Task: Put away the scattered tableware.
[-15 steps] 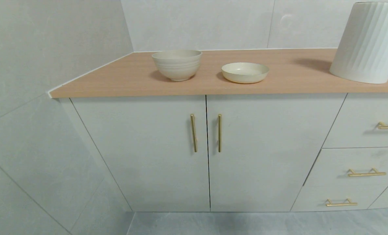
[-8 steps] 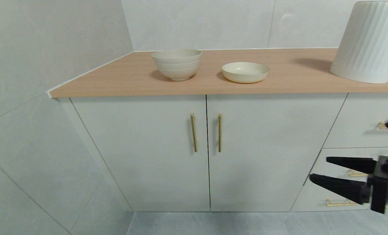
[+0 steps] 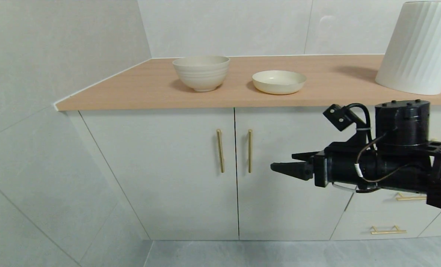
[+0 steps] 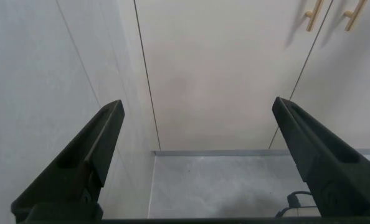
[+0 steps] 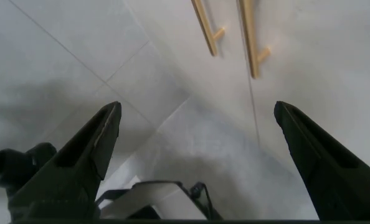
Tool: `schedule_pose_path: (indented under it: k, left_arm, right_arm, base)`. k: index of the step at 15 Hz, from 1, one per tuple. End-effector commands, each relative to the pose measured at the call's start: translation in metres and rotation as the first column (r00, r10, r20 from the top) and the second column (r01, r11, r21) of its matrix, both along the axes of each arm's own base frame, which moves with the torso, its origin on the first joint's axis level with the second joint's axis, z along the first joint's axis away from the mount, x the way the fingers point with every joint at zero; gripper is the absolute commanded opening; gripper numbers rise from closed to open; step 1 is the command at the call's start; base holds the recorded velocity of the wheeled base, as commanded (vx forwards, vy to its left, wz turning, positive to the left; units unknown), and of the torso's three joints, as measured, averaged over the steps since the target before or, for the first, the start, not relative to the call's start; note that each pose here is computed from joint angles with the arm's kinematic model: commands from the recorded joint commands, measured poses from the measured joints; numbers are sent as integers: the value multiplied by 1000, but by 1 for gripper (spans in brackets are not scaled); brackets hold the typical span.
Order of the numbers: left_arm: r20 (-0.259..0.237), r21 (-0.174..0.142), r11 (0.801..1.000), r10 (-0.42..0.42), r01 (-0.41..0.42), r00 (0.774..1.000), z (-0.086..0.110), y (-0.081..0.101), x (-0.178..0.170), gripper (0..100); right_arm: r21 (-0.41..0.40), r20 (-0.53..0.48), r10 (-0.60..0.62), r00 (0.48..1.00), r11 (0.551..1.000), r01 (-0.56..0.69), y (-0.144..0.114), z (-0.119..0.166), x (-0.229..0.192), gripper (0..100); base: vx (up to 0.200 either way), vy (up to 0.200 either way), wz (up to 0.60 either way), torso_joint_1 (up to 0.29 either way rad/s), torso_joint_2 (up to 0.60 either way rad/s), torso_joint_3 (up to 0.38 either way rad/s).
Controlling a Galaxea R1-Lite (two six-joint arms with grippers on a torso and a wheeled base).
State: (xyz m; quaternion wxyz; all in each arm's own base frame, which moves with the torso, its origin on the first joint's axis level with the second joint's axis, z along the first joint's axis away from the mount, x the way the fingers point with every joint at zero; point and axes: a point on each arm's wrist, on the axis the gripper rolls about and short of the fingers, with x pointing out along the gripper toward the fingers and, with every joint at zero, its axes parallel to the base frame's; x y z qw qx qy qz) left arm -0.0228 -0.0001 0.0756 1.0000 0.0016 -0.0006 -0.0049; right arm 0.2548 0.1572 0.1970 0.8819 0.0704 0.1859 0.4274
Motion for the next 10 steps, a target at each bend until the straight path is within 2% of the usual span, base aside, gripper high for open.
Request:
schedule_pose_path:
  k: [1,5,8,10]
  left_arm:
    - [0,0,1000,-1,1,1000,0,0,0,100]
    - [0,0,1000,-1,1,1000,0,0,0,100]
    - [0,0,1000,1,-1,1000,0,0,0,100]
    - [0,0,1000,-1,1,1000,0,0,0,100]
  right_arm:
    - [-16,-45,23,999,1000,-24,17,-18,26,100]
    - [6,-42,38,998,999,-38,44,-28,59,100]
    - [31,-28,37,999,999,-37,52,-41,66,100]
    - [73,-24,29,999,997,-27,53,-38,68,100]
  base:
    - [0,0,0,0,0,0]
    - [0,0,0,0,0,0]
    - [0,0,0,0,0,0]
    - [0,0,0,0,0,0]
